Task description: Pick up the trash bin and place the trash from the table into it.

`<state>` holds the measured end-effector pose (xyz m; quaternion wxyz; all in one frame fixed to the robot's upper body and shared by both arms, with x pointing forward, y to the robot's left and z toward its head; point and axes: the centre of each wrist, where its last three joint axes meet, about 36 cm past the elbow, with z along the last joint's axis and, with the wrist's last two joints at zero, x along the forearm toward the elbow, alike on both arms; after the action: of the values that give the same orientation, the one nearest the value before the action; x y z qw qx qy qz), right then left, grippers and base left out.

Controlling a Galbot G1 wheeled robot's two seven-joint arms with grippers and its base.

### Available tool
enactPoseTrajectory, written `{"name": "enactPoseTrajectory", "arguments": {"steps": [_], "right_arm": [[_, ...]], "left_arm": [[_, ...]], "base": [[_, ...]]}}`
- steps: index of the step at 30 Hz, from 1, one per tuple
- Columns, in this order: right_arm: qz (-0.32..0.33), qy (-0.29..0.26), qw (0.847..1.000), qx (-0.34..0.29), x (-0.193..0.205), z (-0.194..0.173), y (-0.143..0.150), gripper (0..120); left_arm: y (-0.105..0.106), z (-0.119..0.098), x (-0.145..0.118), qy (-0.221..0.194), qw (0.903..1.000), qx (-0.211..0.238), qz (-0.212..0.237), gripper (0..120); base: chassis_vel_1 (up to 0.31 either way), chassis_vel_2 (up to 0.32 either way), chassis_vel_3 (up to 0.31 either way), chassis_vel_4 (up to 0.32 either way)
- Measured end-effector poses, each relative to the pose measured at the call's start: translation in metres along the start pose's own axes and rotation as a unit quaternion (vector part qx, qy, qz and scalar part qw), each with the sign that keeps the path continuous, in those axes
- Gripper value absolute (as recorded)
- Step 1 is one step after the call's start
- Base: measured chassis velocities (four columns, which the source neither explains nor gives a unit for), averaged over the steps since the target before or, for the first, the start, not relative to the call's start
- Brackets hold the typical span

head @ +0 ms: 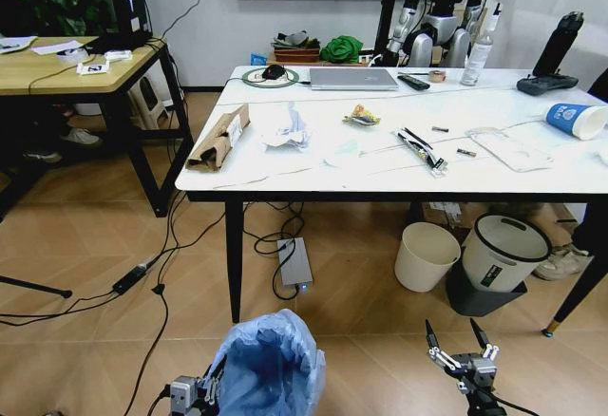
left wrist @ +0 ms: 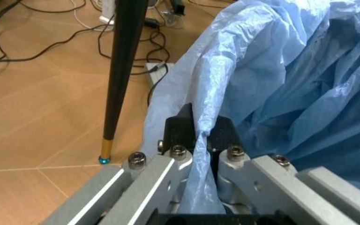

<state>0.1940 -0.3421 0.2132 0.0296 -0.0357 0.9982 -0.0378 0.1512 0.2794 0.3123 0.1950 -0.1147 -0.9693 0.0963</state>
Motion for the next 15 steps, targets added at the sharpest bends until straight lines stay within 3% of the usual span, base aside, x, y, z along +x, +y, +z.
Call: {"name": "enactPoseTrajectory", "arguments": {"steps": [15], "right_arm": [[-0.002,0.003,1.0,-0.003,0.0004,0.004,0.0019,100]], "left_arm": [[-0.0018,0.0022,0.0019,0.0,1.0,0.001,-0.003,0]], "base": [[0.0,0.0,0.0,0.0]]}}
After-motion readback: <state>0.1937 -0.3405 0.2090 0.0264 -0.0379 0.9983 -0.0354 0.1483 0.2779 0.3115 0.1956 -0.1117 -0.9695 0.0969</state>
